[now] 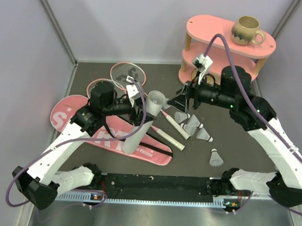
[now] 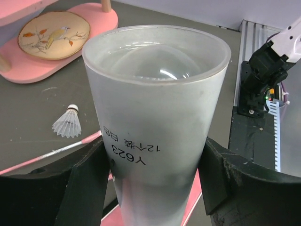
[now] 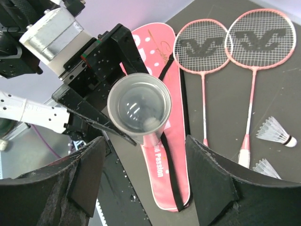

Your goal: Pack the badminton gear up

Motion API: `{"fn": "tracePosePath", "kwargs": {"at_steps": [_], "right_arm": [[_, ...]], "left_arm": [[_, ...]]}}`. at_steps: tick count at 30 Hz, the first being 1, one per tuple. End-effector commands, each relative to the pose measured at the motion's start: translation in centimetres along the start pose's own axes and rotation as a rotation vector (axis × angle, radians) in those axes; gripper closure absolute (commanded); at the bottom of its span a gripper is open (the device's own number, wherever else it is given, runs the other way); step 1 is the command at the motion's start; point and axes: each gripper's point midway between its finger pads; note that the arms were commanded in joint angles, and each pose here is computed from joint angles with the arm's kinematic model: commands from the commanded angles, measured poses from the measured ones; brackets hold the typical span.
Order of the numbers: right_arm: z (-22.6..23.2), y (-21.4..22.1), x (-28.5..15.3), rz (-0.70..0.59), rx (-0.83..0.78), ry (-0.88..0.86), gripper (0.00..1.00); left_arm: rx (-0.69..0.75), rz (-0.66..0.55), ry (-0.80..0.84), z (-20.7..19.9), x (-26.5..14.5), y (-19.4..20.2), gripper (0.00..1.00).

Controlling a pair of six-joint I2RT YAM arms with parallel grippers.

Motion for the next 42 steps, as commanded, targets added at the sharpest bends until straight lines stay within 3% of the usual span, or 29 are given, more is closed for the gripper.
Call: {"fn": "tracePosePath", "kwargs": {"at_steps": [1,13,20,28,32,36,42], "right_arm": [[1.9,-1.4,0.3,-0.004,-0.010,-0.086,0.34],[4.0,-0.4,2.8,0.067,-0.026,-0.190,0.54],[4.7,0.7,3.5,0.100,-0.025,-0.205,0.75],[5.3,2.0,4.2,0.129,-0.077,-0.167,0.77],[4.0,2.2,4.6,0.131,-0.042,-0.084,1.00],[4.4,0.4,3.4,0.065,0.054,-0.066,1.00],[5.0,-2.5,-0.2,-0.045,0.257,-0.202,1.00]], "left_arm": [[0.014,-0.046,0.036,-0.6,0.3,0.0,0.62],[-0.034,-0.036,0.075,-1.5,1.2,0.7,0.68],[-0.055,-0.038,0.049,-0.9,1.5,0.7,0.72],[-0.075,-0.033,0.018,-0.3,1.7,0.9,0.75],[-0.071,-0.035,0.021,-0.5,1.7,0.9,0.75],[-0.057,-0.027,0.013,-0.4,1.8,1.3,0.76],[-0.047,0.010,0.003,-0.2,2.1,2.3,0.82]]}}
Point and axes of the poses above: each gripper's point midway between its finger pads, its own x axis out along the fingers, its own z axis along the line the jaws close on, y = z × x, and after that the axes turned 7 degrees about -x, right-handed
